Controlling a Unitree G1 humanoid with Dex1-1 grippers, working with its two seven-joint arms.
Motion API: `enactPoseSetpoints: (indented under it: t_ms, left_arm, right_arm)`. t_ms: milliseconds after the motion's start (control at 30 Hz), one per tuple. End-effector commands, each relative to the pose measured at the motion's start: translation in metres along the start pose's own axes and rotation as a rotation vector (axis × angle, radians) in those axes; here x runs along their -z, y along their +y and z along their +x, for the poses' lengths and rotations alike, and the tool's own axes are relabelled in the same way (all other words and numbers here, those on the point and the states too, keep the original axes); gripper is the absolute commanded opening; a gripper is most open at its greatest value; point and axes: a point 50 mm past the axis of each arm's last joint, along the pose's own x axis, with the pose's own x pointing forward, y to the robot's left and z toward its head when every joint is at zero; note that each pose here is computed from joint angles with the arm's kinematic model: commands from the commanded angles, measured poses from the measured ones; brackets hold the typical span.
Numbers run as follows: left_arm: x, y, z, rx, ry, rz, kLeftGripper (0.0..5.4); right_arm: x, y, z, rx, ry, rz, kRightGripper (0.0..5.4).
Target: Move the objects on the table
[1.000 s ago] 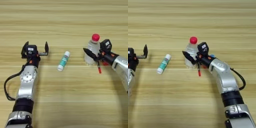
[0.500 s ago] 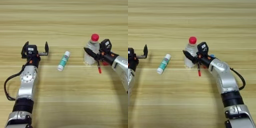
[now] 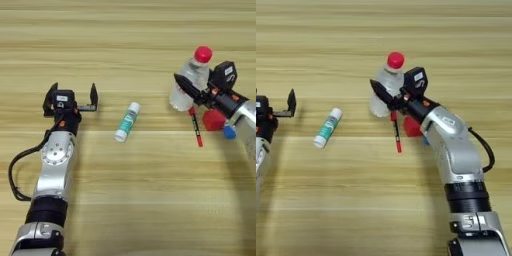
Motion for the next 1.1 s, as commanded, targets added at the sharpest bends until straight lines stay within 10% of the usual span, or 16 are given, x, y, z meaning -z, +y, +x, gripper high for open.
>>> enactPoseSetpoints:
  t_ms: [33, 500, 1100]
  left_arm:
    - [-0.001, -0.001, 0.001, 0.005, 0.001, 0.014, 5.40]
    - [-0.002, -0.002, 0.001, 0.006, -0.003, 0.014, 5.40]
    - [-0.002, -0.001, 0.001, 0.003, -0.006, 0.016, 5.40]
  right_arm:
    - [-0.028, -0.017, -0.004, 0.083, -0.080, -0.105, 3.28]
    - [-0.044, -0.069, -0.058, 0.442, -0.026, -0.257, 3.28]
    - [0.030, -0.087, -0.069, 0.553, 0.265, -0.046, 3.28]
